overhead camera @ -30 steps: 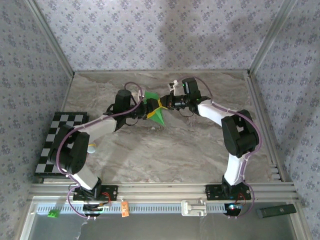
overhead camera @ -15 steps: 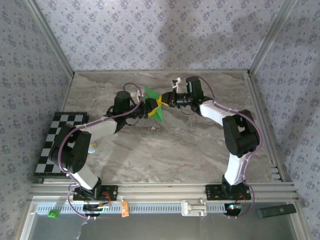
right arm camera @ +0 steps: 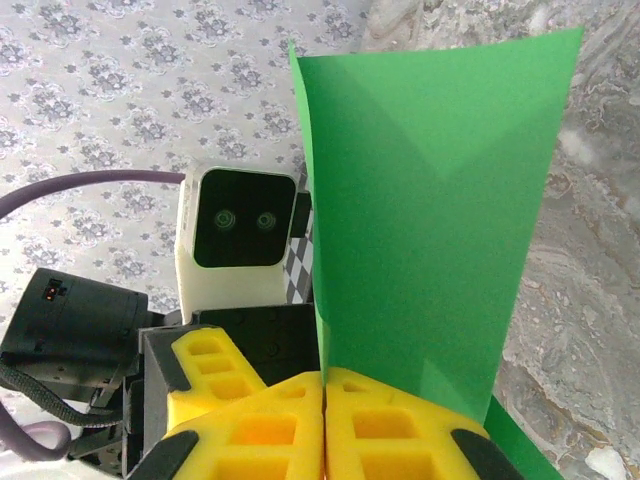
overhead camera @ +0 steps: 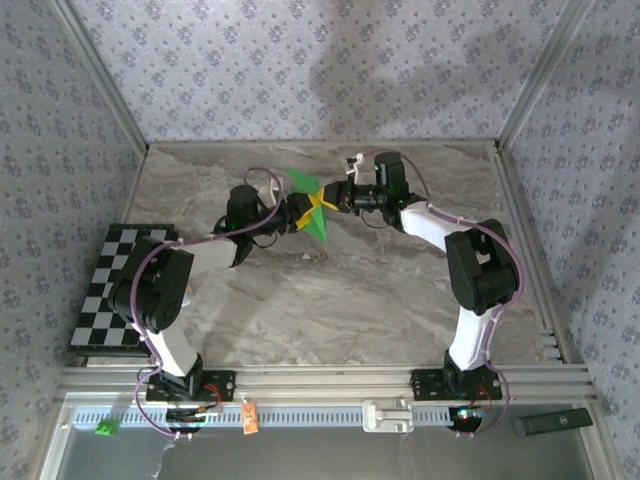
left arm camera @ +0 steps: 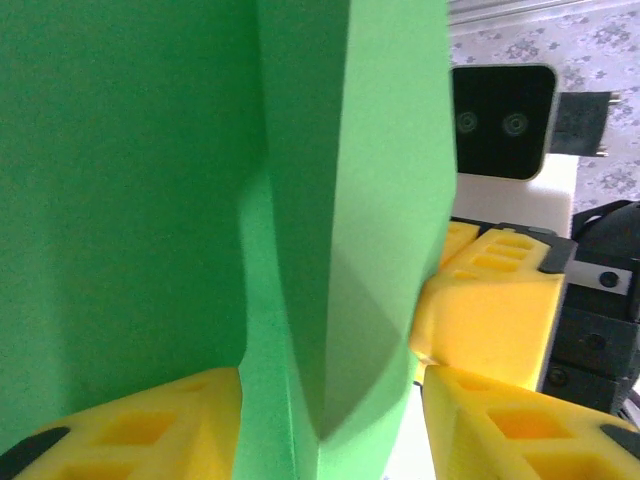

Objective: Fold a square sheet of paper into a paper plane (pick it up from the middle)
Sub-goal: Turn over the paper at the center of the table.

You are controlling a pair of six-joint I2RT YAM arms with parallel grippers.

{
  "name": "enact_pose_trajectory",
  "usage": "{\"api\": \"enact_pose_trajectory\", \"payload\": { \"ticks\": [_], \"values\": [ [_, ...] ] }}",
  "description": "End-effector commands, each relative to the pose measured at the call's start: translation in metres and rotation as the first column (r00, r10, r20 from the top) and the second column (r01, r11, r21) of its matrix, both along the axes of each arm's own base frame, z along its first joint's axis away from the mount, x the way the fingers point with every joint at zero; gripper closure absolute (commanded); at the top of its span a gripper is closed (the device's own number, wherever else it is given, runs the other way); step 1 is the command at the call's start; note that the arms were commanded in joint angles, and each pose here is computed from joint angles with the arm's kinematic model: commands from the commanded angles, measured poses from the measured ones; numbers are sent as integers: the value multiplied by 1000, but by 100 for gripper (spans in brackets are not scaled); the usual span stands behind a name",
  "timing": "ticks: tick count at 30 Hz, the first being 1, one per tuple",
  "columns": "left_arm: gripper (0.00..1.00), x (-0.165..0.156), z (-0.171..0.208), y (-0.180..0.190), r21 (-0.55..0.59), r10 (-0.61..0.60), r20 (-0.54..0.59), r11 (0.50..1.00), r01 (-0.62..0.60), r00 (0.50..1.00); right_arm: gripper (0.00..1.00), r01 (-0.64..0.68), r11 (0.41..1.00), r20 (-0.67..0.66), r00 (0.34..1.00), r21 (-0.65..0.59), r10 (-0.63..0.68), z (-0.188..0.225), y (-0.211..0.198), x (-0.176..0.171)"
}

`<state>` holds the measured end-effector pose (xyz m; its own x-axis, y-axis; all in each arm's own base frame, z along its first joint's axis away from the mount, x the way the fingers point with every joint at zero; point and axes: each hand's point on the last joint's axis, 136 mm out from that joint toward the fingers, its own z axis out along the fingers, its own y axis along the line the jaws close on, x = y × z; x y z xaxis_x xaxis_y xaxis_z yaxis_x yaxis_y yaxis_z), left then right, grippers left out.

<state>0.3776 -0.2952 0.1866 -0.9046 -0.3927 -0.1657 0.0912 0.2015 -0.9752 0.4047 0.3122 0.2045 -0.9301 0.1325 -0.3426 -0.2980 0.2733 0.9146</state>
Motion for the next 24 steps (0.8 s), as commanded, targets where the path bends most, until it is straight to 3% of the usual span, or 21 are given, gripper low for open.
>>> {"api": "enact_pose_trajectory", "payload": {
  "ticks": [1,24],
  "values": [
    [54,3,21,1,-48,-9,81,999,13,997,91,-18,999,5,1000,34,17,11,-2,-4],
    [79,0,25,3,-32,-11,126,999,15,992,88,5,1000,-15,1000,30,-4,6,-7,1]
  ]
}}
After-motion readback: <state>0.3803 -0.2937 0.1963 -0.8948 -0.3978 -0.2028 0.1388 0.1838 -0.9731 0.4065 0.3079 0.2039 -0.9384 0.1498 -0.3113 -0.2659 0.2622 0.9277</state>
